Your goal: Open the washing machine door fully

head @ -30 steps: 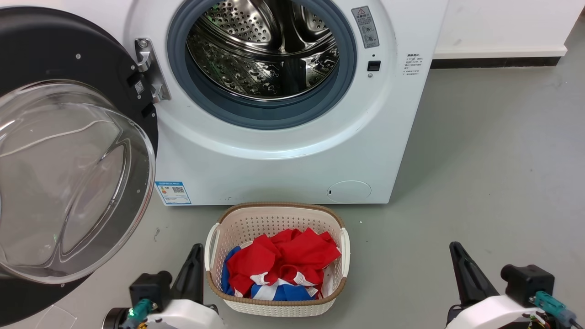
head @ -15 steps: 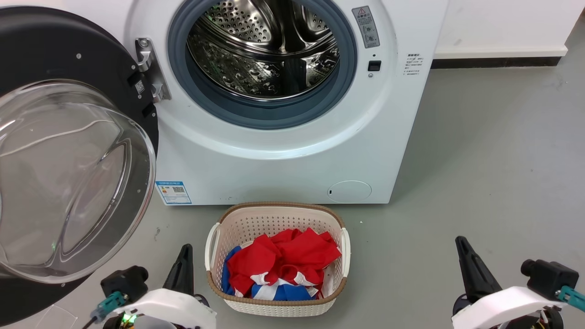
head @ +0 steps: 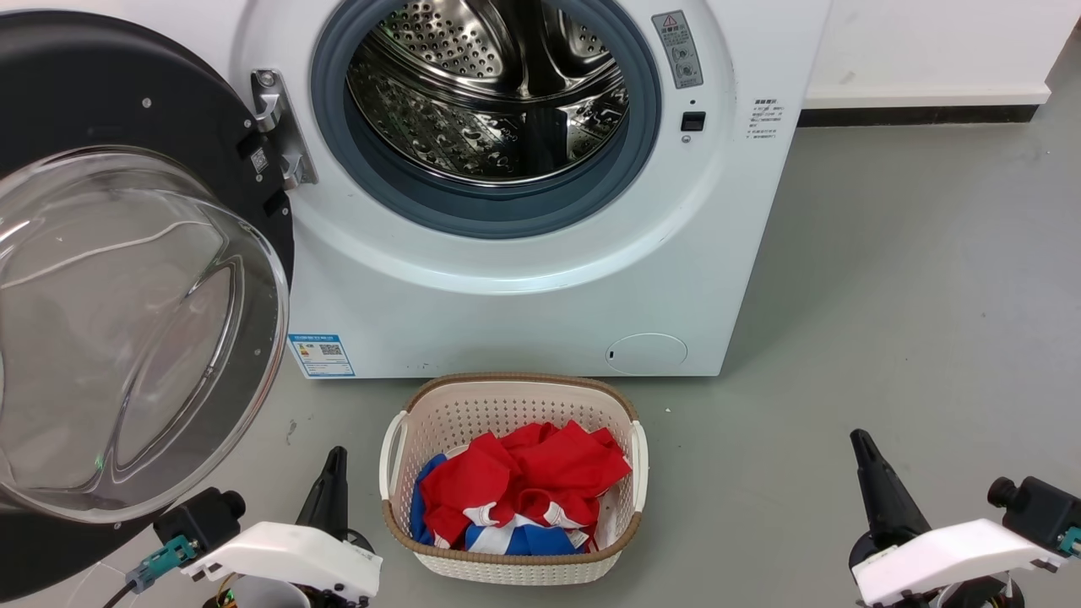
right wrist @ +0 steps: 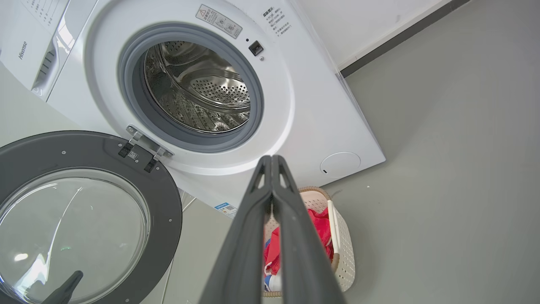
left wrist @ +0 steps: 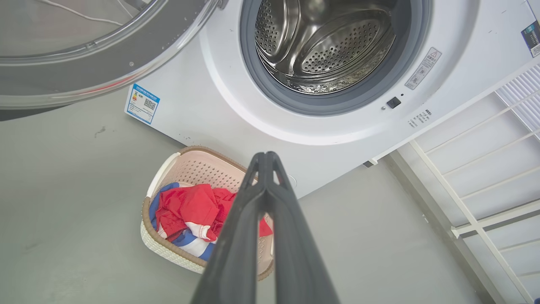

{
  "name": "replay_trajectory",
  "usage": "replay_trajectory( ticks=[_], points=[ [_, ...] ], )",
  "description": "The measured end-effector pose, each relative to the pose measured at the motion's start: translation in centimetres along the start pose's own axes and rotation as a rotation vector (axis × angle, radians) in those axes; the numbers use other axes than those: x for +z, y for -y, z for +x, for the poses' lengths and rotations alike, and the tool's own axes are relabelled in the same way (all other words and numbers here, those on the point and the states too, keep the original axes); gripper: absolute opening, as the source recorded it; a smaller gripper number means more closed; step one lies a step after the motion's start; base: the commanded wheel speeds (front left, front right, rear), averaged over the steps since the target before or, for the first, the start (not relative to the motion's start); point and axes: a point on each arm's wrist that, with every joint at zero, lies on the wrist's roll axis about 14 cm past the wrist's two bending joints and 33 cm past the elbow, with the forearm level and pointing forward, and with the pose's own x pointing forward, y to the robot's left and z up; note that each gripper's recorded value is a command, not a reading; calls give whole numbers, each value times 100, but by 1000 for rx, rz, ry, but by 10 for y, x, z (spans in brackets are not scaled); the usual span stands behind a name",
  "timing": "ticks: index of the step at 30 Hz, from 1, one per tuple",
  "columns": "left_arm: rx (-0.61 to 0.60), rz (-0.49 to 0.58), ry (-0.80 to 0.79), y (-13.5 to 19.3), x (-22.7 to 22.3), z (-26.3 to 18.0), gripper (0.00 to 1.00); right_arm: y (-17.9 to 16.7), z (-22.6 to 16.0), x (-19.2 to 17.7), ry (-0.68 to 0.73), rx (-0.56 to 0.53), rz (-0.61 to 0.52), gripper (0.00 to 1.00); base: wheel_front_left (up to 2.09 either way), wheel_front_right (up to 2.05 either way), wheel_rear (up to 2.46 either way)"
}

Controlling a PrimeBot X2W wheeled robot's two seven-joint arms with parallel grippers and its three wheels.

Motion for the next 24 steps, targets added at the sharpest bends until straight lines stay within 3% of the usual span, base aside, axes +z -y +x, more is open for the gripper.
replay_trajectory(
  ticks=[24],
  points=[
    [-4, -304, 1, -3, 10, 5, 0, 4, 8, 10, 30, -9, 298, 0, 0, 0, 0]
  ],
)
